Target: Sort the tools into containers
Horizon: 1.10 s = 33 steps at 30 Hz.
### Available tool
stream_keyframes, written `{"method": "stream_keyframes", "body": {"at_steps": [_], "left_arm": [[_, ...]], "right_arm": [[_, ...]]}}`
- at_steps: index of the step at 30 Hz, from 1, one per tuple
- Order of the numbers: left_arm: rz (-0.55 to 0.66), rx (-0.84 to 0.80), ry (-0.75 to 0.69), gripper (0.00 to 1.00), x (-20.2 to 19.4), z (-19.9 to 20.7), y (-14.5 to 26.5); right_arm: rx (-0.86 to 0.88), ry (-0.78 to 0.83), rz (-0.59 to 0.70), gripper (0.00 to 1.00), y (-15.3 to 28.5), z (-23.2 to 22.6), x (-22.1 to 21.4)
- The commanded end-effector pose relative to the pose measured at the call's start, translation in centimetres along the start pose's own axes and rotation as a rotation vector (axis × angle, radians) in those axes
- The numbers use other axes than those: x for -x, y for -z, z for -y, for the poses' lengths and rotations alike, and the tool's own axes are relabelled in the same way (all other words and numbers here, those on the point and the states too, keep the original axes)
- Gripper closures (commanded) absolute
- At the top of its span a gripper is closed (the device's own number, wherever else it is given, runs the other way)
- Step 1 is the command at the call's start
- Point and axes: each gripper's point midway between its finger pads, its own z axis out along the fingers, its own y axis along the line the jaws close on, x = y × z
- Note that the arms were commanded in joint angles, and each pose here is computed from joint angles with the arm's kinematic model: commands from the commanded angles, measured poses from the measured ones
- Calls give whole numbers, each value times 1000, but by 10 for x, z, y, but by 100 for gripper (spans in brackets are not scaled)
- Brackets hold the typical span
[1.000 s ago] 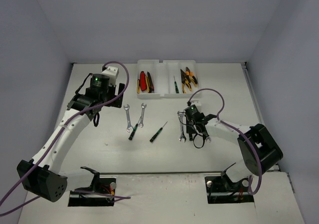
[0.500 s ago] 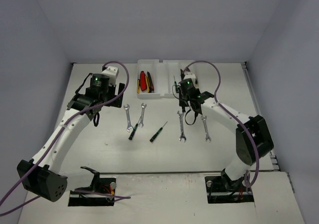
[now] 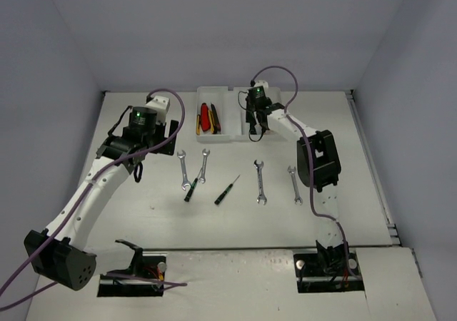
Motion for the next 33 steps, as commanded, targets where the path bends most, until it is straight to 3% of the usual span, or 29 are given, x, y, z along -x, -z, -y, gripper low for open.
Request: {"method": "stream_keyframes", "body": {"at_steps": [1, 5, 11, 24, 33], "left_arm": [[81, 14, 15, 19, 20, -6, 9], [85, 11, 16, 19, 21, -5, 10], [90, 7, 16, 19, 21, -5, 12], [102, 5, 20, 19, 23, -6, 16], [104, -7, 23, 19, 24, -4, 16]], "right_arm": [[20, -38, 111, 73, 9, -8, 49], [28, -68, 128, 63, 18, -12, 57], [-1, -77, 126, 59, 61, -20, 38], [-42, -222, -7, 54, 151, -46, -114], [-7, -224, -109, 55, 171, -81, -195]]}}
